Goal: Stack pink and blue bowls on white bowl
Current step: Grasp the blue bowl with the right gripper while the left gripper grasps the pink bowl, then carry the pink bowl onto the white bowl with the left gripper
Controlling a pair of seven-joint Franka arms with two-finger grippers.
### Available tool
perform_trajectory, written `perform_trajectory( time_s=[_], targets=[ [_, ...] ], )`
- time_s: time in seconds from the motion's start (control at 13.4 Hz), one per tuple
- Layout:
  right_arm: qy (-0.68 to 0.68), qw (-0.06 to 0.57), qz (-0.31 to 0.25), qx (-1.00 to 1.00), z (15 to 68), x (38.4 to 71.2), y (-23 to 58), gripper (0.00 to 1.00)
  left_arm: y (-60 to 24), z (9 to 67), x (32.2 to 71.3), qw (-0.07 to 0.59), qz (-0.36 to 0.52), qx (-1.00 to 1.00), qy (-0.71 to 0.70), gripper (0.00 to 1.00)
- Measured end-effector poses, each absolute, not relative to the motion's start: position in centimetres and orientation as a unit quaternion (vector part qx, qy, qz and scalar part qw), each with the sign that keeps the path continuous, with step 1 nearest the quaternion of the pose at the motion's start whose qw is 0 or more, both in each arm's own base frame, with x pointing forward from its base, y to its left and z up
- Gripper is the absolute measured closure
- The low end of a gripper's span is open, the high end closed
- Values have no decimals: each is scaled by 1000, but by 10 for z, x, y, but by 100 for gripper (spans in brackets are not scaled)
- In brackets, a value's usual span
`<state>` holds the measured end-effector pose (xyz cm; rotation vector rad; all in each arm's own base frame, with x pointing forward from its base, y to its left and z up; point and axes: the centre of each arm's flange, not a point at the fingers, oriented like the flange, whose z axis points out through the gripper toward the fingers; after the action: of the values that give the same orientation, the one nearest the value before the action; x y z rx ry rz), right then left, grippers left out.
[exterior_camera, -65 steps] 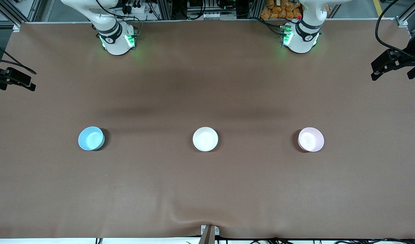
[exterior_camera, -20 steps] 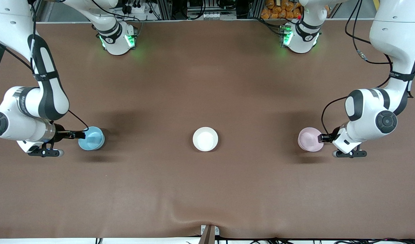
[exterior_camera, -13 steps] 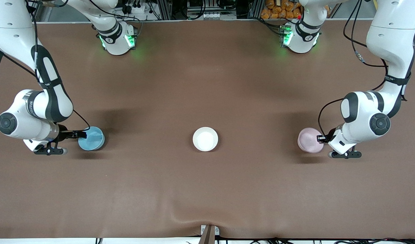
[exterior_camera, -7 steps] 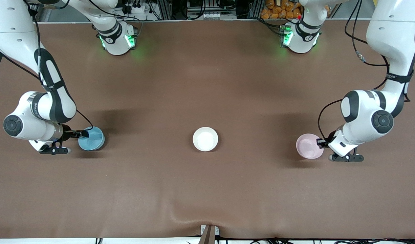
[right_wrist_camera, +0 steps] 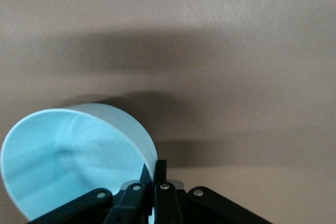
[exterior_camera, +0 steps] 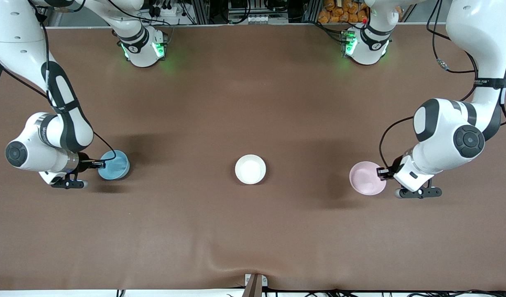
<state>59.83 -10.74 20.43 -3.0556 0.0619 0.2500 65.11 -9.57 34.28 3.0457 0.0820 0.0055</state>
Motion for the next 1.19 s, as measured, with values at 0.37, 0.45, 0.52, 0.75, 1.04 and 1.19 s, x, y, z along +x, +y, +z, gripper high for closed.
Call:
perform_trajectory(
  time_s=[0.37, 0.45, 0.52, 0.75, 1.04, 1.19],
  targets=[
    [-6, 31, 17, -999, 280, 616, -109, 97, -158, 379, 654, 67, 24, 996, 62, 97],
    [-12, 35, 12, -999, 294, 617, -107, 97, -174, 385, 654, 71, 29, 995, 68, 97],
    [-18, 45, 11, -999, 306, 618, -103, 97, -190, 391, 654, 75, 33, 994, 75, 97],
    [-31, 76, 25, -996, 353, 634, -90, 97, -225, 396, 655, 87, 36, 991, 97, 97],
    [-40, 110, 27, -993, 398, 649, -60, 97, -241, 395, 657, 95, 33, 989, 111, 97],
    [-32, 118, 32, -992, 400, 649, -54, 97, -254, 401, 658, 106, 34, 987, 118, 97]
  ],
)
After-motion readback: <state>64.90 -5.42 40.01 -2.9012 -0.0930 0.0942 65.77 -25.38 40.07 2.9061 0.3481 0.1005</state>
